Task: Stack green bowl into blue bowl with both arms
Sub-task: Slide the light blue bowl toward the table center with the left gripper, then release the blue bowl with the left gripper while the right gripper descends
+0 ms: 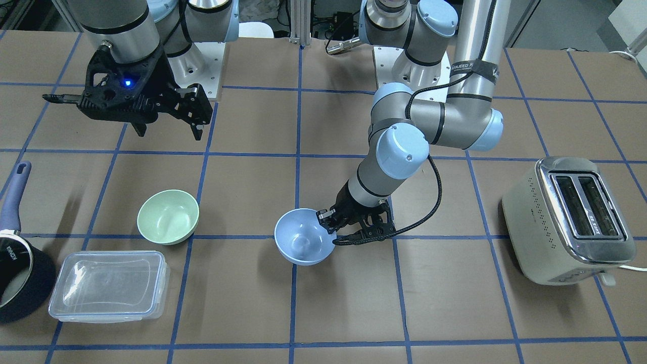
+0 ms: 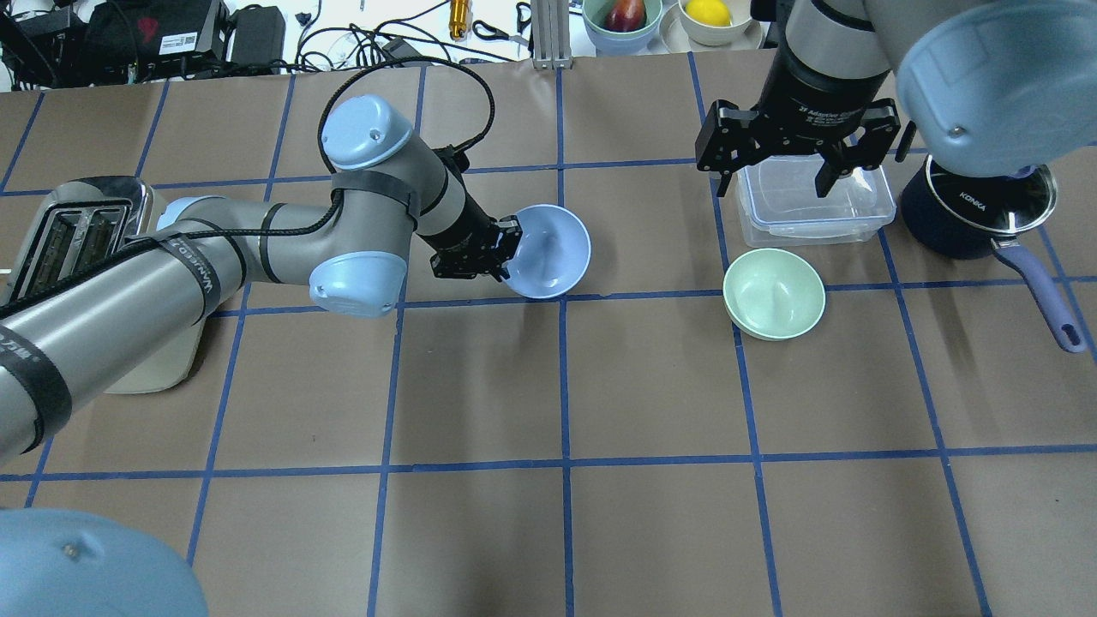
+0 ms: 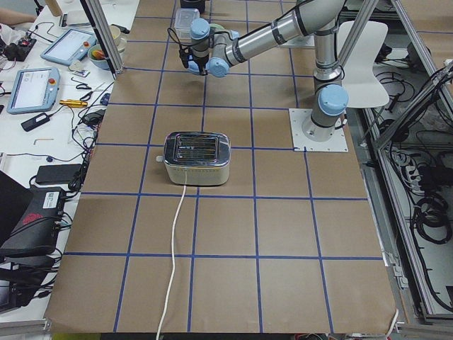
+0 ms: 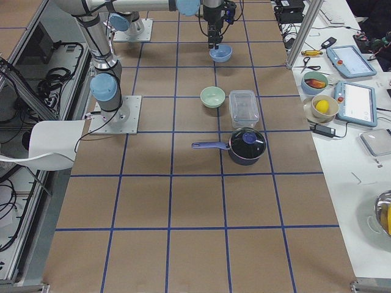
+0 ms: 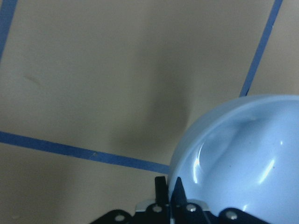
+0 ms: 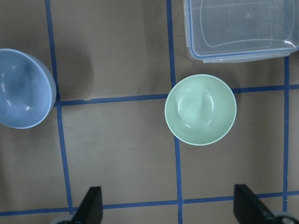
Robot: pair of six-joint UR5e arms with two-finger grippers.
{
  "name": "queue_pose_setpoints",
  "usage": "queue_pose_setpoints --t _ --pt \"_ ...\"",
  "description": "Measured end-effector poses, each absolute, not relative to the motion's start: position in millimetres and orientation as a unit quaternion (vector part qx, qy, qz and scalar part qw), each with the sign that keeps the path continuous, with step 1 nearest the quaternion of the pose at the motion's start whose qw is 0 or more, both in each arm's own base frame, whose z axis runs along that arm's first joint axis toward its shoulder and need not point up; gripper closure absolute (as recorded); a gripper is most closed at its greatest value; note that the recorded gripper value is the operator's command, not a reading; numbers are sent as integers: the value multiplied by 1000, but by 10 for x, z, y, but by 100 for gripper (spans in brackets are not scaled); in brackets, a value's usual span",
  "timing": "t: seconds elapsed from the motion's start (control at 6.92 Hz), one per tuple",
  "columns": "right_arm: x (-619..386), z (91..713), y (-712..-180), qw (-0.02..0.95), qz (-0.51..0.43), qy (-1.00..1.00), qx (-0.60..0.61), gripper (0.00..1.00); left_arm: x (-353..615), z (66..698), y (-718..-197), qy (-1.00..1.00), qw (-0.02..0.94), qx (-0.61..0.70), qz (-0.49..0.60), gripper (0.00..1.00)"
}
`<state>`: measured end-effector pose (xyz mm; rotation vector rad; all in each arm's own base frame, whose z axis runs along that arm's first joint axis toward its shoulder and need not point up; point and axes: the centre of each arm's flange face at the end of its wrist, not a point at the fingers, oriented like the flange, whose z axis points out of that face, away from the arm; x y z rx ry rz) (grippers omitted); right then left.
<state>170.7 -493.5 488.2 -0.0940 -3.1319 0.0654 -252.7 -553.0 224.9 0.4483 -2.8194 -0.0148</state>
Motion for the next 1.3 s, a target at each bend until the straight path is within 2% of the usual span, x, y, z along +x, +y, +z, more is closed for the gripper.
queue_pose_setpoints --t 0.14,0.29,0.43,0.58,0.87,1.16,1.3 --pt "1708 4879 -4934 3 20 -999 -30 0 -2616 2178 -5500 -978 141 151 -11 55" --pt "1708 4872 -4933 3 20 -999 -30 0 -2659 2121 -5479 -979 139 147 -16 22" --pt "1699 4839 -4930 5 17 -999 -31 0 -2654 2129 -5487 -981 138 135 -12 6" --pt "1686 4728 -4918 5 7 -1000 -30 0 -2568 2280 -5558 -985 132 109 10 0" --pt "1646 4187 -4864 7 -17 -1000 -11 0 -2033 2932 -5783 -992 96 66 37 0" --pt "1603 3342 -4679 8 -12 -1000 -3 2 -1173 3900 -5808 -999 43 9 0 0" --pt "1595 2920 -4542 7 5 -1000 0 11 -933 4401 -5669 -999 26 -16 -22 0"
